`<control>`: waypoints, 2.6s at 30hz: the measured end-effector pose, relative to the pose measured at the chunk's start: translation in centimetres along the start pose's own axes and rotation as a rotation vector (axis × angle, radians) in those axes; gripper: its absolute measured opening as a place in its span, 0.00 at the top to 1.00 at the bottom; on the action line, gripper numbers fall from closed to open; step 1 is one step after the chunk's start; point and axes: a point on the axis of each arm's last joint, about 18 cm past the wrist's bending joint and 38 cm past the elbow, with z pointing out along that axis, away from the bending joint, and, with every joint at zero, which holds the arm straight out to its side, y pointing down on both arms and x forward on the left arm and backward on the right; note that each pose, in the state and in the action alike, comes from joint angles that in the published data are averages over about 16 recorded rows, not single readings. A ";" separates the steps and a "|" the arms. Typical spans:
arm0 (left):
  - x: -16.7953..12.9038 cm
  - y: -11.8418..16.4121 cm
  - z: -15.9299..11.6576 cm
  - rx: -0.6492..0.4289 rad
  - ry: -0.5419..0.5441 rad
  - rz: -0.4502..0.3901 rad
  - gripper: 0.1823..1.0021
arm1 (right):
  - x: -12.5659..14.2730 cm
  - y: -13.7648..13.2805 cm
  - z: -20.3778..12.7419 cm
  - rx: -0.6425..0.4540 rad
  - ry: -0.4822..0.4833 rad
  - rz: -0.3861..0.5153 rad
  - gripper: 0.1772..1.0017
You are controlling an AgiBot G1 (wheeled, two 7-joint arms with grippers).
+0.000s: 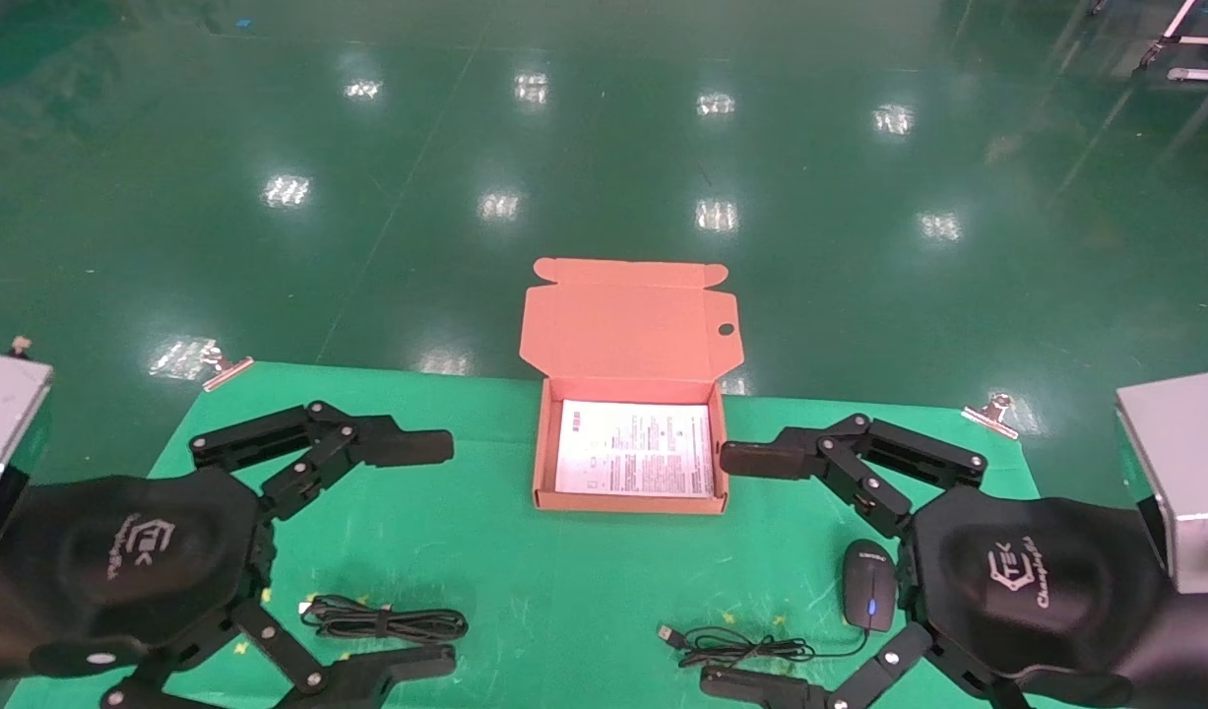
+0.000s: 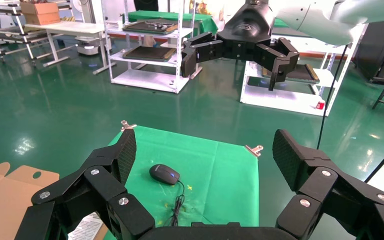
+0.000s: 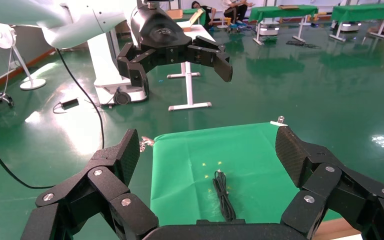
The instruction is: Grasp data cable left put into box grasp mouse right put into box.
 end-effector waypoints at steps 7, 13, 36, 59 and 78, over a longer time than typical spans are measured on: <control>0.0 0.0 0.0 0.000 0.000 0.000 0.00 | 0.0 0.0 0.0 0.000 0.000 0.000 0.00; 0.0 0.0 0.0 0.000 0.000 0.000 0.00 | 0.0 0.0 0.0 0.000 0.000 0.000 0.00; 0.1 0.1 0.1 -0.019 0.007 0.010 0.00 | 0.0 0.0 0.0 -0.004 0.000 -0.003 0.00; -2.2 3.7 3.7 -0.420 0.094 0.102 0.00 | 1.8 1.7 1.9 -0.393 -0.101 -0.301 0.00; -6.9 9.8 7.3 -1.049 0.169 0.413 0.00 | 6.5 8.1 4.5 -0.956 -0.285 -0.663 0.00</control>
